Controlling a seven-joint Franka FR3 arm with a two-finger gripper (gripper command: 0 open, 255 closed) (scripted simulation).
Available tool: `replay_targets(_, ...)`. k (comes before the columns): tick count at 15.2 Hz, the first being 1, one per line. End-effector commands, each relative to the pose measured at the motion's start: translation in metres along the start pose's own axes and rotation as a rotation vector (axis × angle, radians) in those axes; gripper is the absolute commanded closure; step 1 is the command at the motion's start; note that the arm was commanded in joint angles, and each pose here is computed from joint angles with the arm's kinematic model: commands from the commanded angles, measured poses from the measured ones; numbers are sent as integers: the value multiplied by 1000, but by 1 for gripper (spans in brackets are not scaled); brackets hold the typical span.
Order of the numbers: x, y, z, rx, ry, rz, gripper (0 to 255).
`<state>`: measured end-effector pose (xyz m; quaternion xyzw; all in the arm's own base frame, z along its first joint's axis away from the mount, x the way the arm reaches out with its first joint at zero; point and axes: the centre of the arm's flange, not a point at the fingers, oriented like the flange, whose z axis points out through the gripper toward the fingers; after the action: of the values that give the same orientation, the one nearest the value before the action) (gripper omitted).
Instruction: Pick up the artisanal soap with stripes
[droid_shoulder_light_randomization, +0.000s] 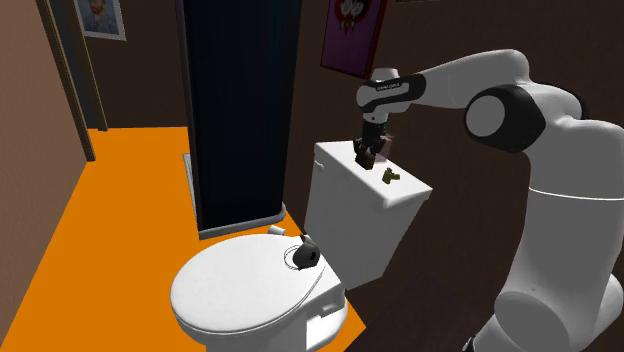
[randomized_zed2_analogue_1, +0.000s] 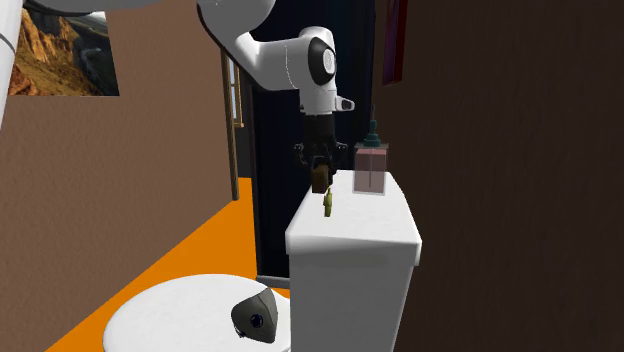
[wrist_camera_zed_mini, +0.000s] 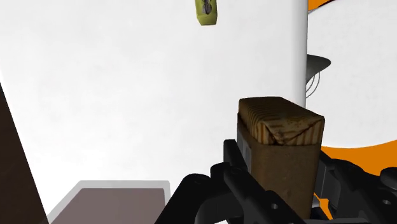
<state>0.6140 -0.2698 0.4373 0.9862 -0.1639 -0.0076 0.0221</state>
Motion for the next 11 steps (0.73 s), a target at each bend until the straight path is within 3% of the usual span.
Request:
replay_targets(1, 0, 0, -10, 0, 0, 0, 255)
replay_targets(11, 0, 3, -58, 0, 0, 0, 255)
